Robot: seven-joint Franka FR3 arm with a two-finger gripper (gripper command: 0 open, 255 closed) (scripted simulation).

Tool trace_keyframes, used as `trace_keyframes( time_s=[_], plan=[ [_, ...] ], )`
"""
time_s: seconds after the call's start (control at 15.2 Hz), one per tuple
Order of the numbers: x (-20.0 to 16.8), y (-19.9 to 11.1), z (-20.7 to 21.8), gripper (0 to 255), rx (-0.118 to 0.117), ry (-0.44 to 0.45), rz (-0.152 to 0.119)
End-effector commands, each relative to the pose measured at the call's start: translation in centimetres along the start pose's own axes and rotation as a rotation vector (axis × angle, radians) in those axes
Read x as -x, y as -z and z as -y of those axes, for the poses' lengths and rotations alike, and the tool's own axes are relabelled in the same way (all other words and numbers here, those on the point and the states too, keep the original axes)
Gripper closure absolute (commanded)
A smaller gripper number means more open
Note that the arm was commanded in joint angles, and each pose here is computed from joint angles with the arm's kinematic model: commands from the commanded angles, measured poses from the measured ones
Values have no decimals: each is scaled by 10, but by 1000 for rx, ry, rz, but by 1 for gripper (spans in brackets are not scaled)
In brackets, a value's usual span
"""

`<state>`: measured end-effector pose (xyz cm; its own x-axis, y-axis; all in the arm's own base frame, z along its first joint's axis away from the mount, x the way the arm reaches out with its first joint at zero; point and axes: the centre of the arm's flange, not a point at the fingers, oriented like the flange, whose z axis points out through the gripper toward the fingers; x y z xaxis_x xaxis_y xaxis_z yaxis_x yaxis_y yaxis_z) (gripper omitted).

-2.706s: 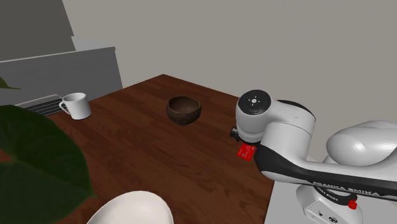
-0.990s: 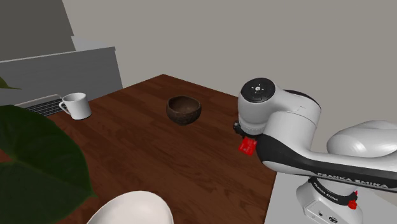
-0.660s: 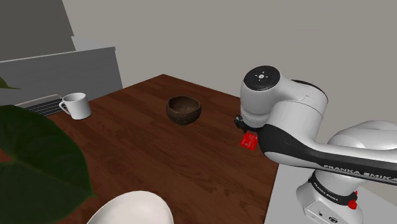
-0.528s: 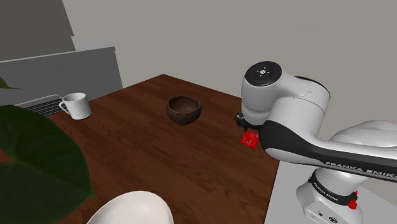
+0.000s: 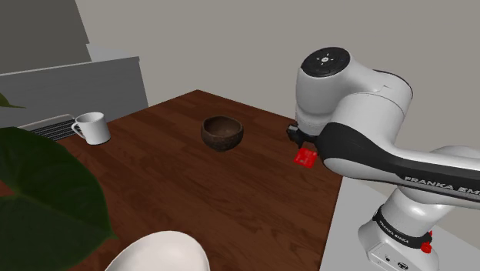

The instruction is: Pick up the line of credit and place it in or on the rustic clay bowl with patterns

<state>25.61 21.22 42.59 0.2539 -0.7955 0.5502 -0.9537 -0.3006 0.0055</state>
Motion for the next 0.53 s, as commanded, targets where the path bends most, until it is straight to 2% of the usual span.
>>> trace_keyframes(
  time_s=[0.0,0.46],
  plan=[
    [-5,9,-1,255,0,0,0],
    [-26,40,-1,255,0,0,0]
  ],
)
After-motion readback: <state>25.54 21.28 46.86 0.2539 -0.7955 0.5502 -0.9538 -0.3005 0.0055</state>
